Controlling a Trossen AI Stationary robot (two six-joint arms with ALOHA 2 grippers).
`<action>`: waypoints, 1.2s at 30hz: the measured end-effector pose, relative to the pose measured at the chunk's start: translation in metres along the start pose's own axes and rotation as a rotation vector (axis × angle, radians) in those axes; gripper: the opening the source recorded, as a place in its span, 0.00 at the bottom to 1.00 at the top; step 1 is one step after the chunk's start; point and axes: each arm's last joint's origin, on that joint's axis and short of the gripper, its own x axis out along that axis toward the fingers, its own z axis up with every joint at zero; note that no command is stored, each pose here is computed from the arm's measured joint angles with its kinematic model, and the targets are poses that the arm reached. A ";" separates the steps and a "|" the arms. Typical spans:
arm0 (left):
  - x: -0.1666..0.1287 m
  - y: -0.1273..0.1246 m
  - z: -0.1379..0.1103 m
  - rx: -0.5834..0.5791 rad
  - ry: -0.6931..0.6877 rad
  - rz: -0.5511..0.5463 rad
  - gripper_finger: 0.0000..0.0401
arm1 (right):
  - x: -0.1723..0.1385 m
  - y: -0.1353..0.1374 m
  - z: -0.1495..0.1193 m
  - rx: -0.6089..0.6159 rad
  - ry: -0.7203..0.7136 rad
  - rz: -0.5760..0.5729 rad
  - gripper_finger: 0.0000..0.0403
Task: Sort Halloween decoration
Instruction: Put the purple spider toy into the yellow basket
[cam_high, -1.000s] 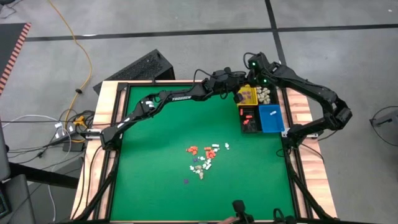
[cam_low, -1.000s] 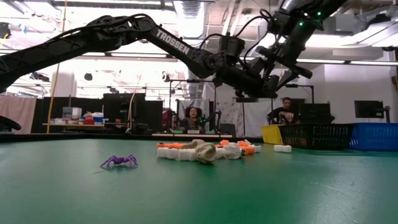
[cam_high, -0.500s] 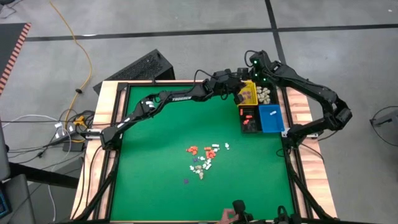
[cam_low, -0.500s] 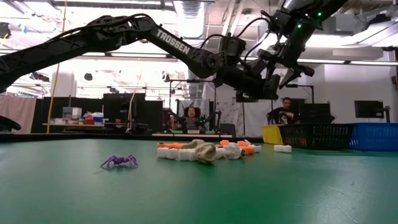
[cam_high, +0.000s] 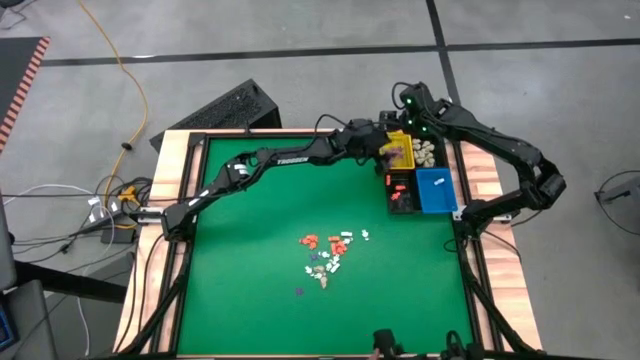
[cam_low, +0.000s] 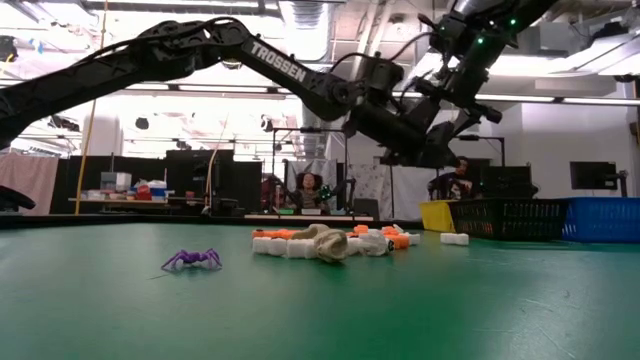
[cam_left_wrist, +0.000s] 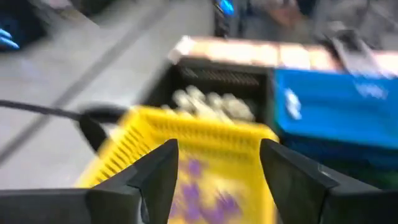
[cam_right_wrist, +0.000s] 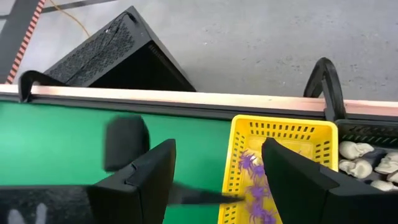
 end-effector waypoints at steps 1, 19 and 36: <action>-0.003 -0.001 -0.001 0.002 0.050 -0.054 0.55 | -0.001 -0.001 0.001 0.003 -0.006 0.000 0.64; -0.222 -0.016 0.182 0.265 0.069 -0.383 0.45 | -0.086 -0.025 0.020 -0.081 -0.201 0.220 0.64; -0.543 -0.057 0.165 0.113 -0.402 -0.108 0.45 | -0.112 0.045 -0.041 -0.578 -0.044 0.682 0.64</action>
